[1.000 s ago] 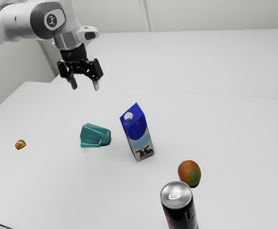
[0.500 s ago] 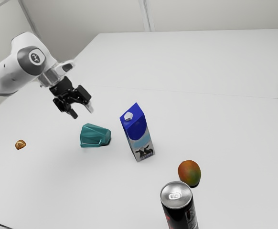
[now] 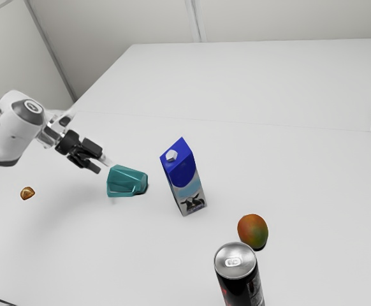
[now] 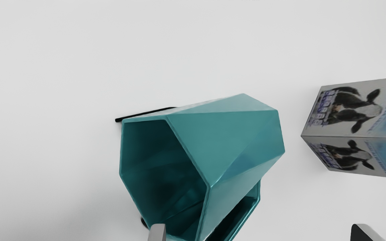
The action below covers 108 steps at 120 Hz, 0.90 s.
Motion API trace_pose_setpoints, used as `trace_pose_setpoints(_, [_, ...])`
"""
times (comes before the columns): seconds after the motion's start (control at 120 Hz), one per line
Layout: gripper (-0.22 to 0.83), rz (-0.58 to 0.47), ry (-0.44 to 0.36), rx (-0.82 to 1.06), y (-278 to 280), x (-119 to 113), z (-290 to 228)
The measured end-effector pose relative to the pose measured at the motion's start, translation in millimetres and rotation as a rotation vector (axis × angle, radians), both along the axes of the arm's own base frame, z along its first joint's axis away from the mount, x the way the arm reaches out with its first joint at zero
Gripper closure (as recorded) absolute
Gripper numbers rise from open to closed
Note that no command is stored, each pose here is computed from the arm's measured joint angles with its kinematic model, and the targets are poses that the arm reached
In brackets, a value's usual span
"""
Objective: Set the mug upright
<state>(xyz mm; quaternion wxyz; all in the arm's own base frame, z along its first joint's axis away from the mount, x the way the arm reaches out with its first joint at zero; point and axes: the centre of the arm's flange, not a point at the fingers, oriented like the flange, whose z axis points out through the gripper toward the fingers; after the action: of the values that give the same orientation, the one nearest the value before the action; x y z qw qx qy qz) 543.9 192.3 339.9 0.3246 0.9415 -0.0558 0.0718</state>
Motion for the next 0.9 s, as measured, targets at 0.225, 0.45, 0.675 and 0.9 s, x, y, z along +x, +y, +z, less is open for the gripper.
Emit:
trace_pose_setpoints(0.225, [0.00,-0.076,-0.084,-0.048,5,11,-30])
trace_pose_setpoints(0.45, [0.00,-0.120,-0.132,-0.131,-2,13,-54])
trace_pose_setpoints(0.675, [0.12,-0.168,-0.163,-0.214,-9,10,-60])
trace_pose_setpoints(0.9, [0.43,-0.200,-0.185,-0.259,-9,6,-63])
